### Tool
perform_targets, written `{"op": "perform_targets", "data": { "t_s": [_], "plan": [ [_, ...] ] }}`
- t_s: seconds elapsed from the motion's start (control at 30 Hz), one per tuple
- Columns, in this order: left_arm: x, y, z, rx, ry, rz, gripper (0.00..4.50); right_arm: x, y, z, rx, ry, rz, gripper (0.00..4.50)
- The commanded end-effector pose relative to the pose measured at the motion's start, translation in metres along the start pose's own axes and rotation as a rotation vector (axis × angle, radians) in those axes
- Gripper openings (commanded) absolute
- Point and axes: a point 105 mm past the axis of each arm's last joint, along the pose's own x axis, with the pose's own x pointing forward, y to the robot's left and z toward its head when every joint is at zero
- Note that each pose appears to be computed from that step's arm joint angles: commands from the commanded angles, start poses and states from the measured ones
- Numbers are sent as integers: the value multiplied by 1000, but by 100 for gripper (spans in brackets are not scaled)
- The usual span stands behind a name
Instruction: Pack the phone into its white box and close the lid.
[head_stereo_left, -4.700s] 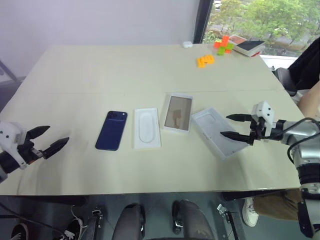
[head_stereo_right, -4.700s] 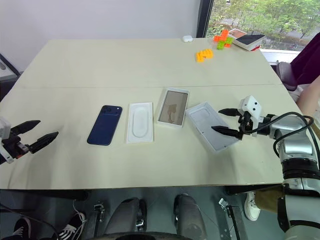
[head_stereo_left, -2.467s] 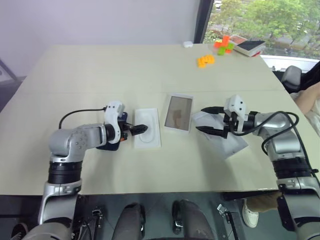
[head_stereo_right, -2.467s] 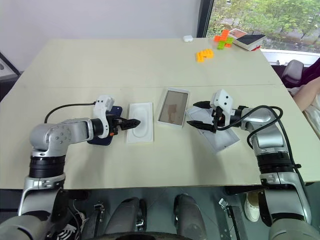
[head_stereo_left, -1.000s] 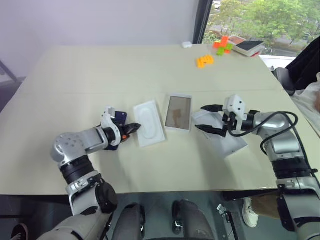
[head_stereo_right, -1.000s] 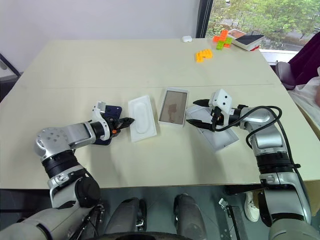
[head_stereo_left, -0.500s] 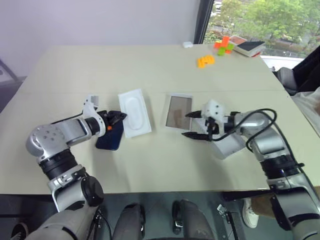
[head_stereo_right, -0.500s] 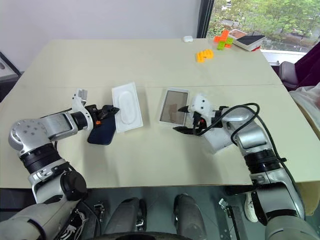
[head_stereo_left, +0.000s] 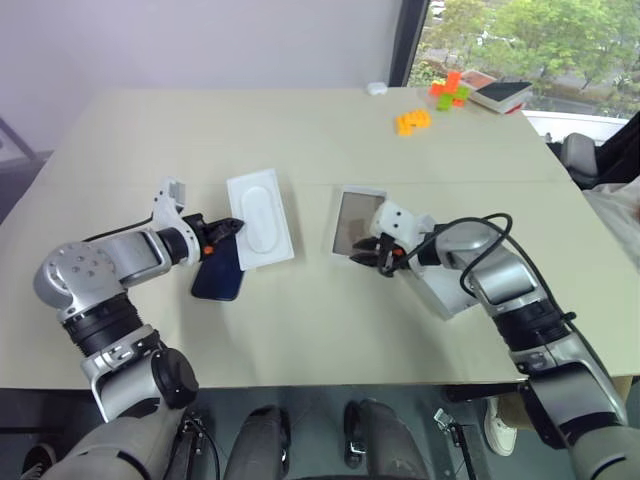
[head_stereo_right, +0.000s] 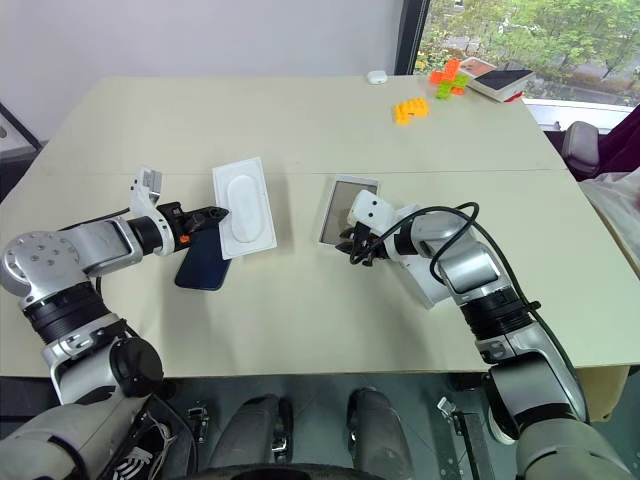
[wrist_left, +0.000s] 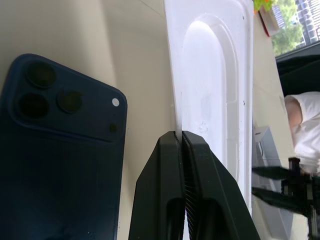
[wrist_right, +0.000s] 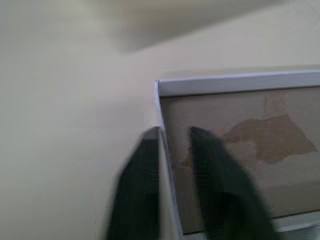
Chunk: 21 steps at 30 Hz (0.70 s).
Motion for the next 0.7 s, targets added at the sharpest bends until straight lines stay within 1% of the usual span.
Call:
{"op": "perform_targets", "data": {
  "t_s": [0.03, 0.13, 0.27, 0.37, 0.47, 0.5, 0.7],
  "plan": [
    [-3, -7, 8, 30, -31, -17, 0, 2, 4, 7, -50, -2, 7, 6],
    [-4, -7, 10, 31, -38, -17, 0, 3, 4, 4, -66, 14, 3, 6],
    [-3, -4, 8, 26, -34, -11, 0, 1, 9, 19, -12, -64, 50, 6],
    [-3, -5, 7, 23, -32, -12, 0, 0, 10, 21, -11, -68, 59, 92],
    [-2, -6, 6, 25, -29, -18, 0, -1, 12, 16, -33, -30, 73, 247],
    [-1, -7, 5, 28, -27, -19, 0, -1, 14, 15, -49, -23, 81, 289],
    [-2, -6, 5, 25, -29, -16, 0, 3, 16, 11, -67, 8, 87, 289]
  ]
}}
